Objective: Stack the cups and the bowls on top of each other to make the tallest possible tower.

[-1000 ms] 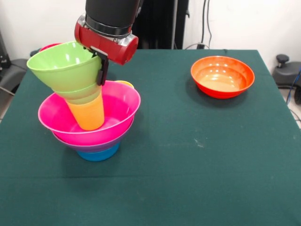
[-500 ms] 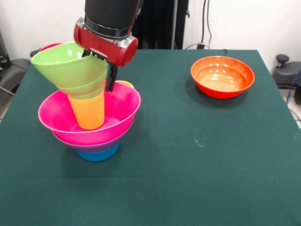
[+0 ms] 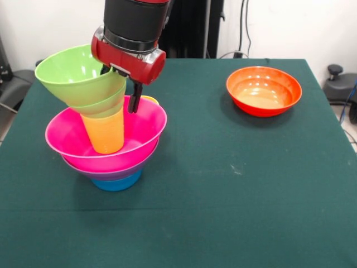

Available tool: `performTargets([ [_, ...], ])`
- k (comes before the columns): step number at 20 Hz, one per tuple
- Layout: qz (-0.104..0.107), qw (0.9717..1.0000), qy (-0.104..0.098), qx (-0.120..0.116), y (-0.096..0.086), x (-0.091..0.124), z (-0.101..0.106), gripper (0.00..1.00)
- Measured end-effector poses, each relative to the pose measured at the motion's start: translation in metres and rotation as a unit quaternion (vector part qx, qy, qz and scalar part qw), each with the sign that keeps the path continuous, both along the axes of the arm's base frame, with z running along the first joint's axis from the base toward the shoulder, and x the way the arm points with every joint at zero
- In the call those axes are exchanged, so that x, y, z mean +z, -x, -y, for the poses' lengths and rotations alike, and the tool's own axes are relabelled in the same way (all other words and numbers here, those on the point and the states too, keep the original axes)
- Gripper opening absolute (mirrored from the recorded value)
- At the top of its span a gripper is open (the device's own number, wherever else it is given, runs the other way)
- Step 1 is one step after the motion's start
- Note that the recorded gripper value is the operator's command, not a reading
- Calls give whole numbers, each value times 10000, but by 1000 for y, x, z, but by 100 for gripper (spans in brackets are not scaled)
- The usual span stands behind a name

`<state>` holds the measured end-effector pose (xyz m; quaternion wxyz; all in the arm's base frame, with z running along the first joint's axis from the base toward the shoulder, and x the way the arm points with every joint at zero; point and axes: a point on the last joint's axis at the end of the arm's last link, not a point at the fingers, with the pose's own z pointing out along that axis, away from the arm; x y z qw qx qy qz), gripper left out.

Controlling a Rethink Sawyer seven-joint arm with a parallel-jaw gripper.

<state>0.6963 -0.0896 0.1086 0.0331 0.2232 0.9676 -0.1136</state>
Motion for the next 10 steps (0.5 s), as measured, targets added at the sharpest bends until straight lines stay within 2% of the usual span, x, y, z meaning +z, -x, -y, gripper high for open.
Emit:
performTargets([
  [10, 6, 10000, -21, -6, -1, 0, 0, 100],
])
